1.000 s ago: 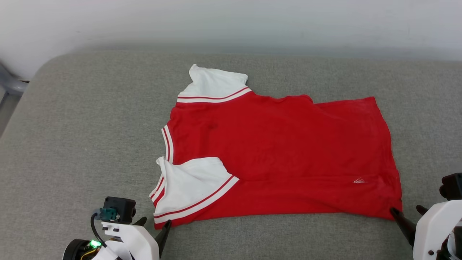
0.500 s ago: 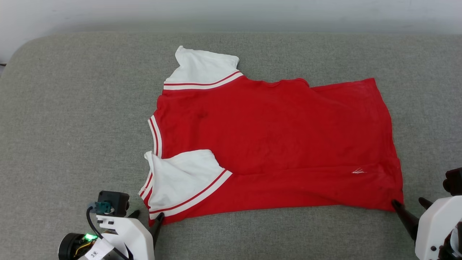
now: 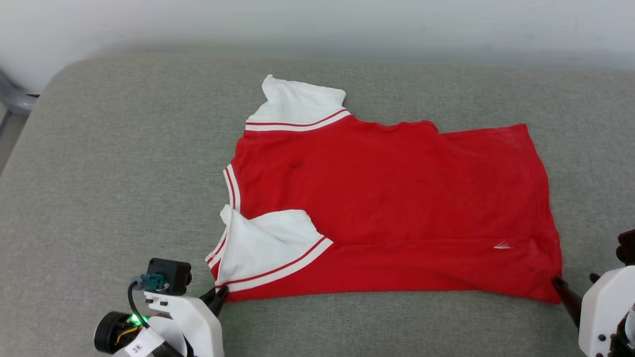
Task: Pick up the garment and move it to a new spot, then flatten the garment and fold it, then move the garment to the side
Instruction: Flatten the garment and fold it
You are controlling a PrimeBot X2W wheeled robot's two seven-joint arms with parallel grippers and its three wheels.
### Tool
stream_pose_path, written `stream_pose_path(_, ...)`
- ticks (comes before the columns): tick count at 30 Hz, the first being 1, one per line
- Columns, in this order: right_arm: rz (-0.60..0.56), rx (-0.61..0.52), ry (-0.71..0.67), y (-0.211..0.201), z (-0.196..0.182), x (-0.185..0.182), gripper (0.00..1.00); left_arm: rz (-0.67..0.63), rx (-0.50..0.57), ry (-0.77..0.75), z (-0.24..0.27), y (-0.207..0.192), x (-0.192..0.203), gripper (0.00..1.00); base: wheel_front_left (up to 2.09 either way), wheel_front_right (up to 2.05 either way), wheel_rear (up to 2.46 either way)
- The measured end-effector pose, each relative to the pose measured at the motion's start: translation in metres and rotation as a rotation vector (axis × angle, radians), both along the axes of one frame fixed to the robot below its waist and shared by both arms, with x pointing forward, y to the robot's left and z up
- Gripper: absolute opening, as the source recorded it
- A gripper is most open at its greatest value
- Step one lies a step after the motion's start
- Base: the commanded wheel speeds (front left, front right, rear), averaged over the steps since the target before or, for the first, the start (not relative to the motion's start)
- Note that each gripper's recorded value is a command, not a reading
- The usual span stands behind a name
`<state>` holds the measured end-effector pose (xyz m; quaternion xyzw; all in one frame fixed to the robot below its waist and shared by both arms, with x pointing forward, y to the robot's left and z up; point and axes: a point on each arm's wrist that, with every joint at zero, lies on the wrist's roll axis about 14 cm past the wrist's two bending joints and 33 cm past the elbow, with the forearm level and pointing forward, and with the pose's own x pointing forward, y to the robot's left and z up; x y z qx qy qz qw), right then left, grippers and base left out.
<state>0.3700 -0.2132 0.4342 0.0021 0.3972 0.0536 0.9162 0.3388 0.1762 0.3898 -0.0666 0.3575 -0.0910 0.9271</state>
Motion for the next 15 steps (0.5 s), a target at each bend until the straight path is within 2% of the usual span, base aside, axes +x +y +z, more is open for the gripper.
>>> stream_pose_path(6, -0.023, -0.039, 0.056, -0.006, -0.018, 0.004, 1.0, -0.012, 0.037, -0.118, 0.034, 0.003, 0.007, 0.0, 0.0, 0.0, 0.0)
stream_pose_path(15, -0.034, -0.049, 0.157, -0.001, -0.051, 0.007, 1.0, -0.029, 0.043, -0.153, 0.052, -0.005, 0.01, 0.0, 0.0, 0.0, 0.0)
